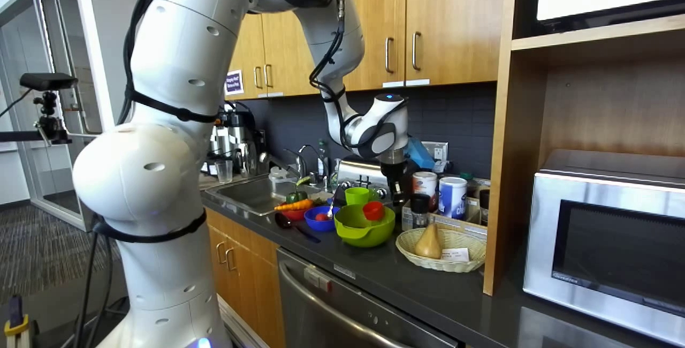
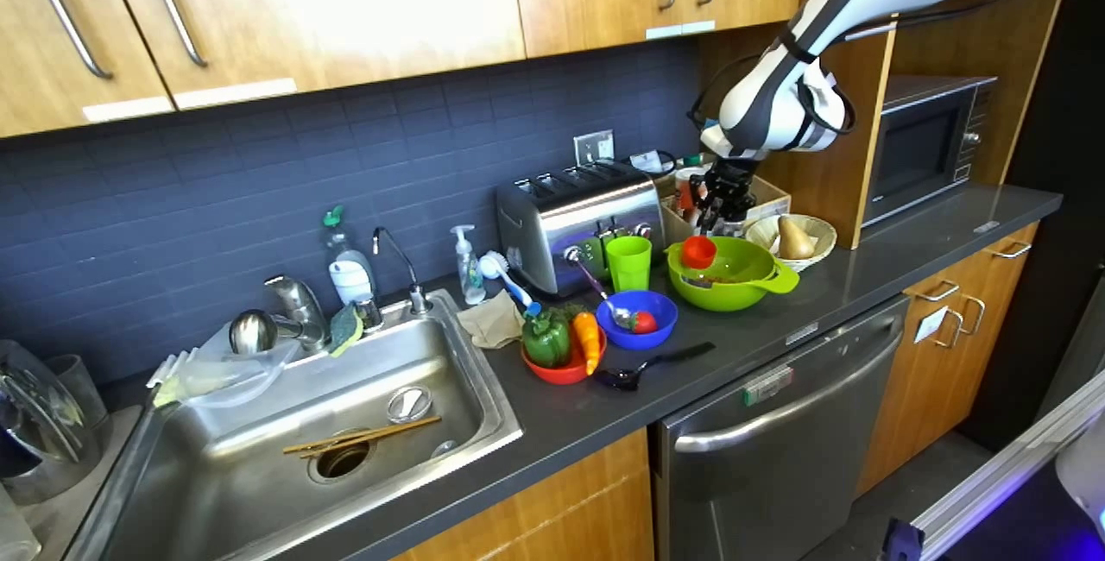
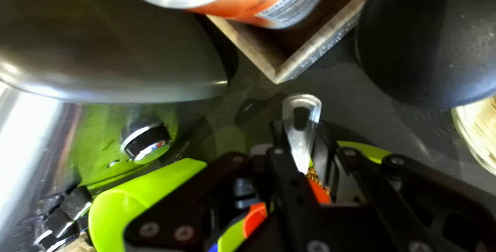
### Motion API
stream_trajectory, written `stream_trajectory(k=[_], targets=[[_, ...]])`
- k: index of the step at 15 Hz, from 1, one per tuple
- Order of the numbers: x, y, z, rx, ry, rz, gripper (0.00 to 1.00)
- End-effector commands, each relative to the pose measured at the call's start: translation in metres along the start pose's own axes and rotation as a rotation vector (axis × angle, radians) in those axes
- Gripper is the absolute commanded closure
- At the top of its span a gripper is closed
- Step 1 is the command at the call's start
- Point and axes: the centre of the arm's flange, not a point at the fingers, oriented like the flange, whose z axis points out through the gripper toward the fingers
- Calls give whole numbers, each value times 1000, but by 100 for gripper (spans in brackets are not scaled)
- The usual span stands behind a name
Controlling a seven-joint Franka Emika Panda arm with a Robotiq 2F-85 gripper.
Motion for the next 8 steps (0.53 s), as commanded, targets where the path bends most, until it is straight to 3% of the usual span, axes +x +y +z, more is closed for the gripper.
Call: stream_trajectory(k=[1, 8], targets=[[6, -11, -15, -40, 7, -24, 95], [10, -13, -17, -45, 25, -54, 95]])
